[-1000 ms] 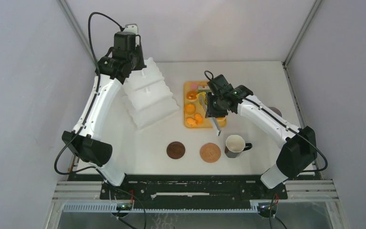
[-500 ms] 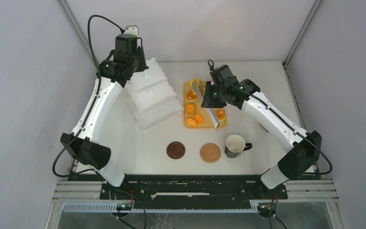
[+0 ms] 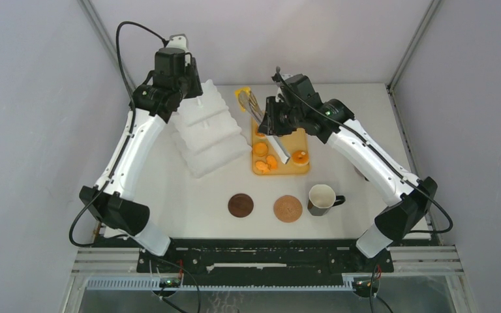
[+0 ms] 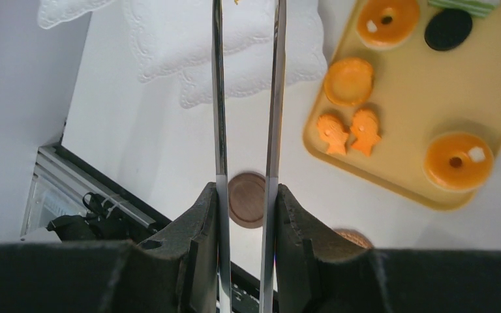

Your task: Serve the afternoon tea

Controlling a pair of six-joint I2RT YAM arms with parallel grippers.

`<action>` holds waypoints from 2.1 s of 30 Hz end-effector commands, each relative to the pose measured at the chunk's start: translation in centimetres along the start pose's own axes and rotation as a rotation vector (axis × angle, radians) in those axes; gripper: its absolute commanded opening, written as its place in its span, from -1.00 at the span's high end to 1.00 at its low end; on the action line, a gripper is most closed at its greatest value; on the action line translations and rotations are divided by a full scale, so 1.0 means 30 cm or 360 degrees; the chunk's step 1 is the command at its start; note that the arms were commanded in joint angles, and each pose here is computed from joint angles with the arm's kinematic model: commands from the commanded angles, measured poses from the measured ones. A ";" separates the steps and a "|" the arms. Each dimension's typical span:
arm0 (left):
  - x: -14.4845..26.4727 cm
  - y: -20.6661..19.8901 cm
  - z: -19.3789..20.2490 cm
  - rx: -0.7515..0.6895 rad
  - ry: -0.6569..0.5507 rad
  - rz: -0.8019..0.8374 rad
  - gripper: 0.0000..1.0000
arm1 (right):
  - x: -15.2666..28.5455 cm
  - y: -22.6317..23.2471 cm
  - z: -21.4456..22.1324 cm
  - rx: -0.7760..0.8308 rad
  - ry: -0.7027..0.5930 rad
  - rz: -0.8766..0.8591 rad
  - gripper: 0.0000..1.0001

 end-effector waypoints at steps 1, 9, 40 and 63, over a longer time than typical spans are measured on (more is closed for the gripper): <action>0.109 -0.017 -0.106 0.0034 -0.0198 0.0070 0.13 | 0.017 0.056 -0.122 0.0080 -0.0196 -0.0096 0.87; 0.232 -0.006 -0.166 0.0072 -0.0313 0.0108 -0.28 | 0.031 0.113 -0.215 0.0134 -0.0296 -0.0174 0.87; 0.459 0.342 -0.001 0.0518 -0.0616 -0.0117 -0.35 | -0.153 0.216 -0.267 0.0223 -0.0151 -0.0280 0.82; 0.444 0.336 0.002 0.0509 -0.0597 -0.0102 -0.36 | -0.112 0.242 -0.277 0.0264 -0.0185 -0.0252 0.08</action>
Point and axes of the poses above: each gripper's point midway between its finger pads, its own x axis back along the fingers, its own y axis along the line the jaws close on, z = x × y, the point moved 4 cm from there along x, back along the fingers, and after that the axes turned 14 degrees about x, right-handed, at the moved point
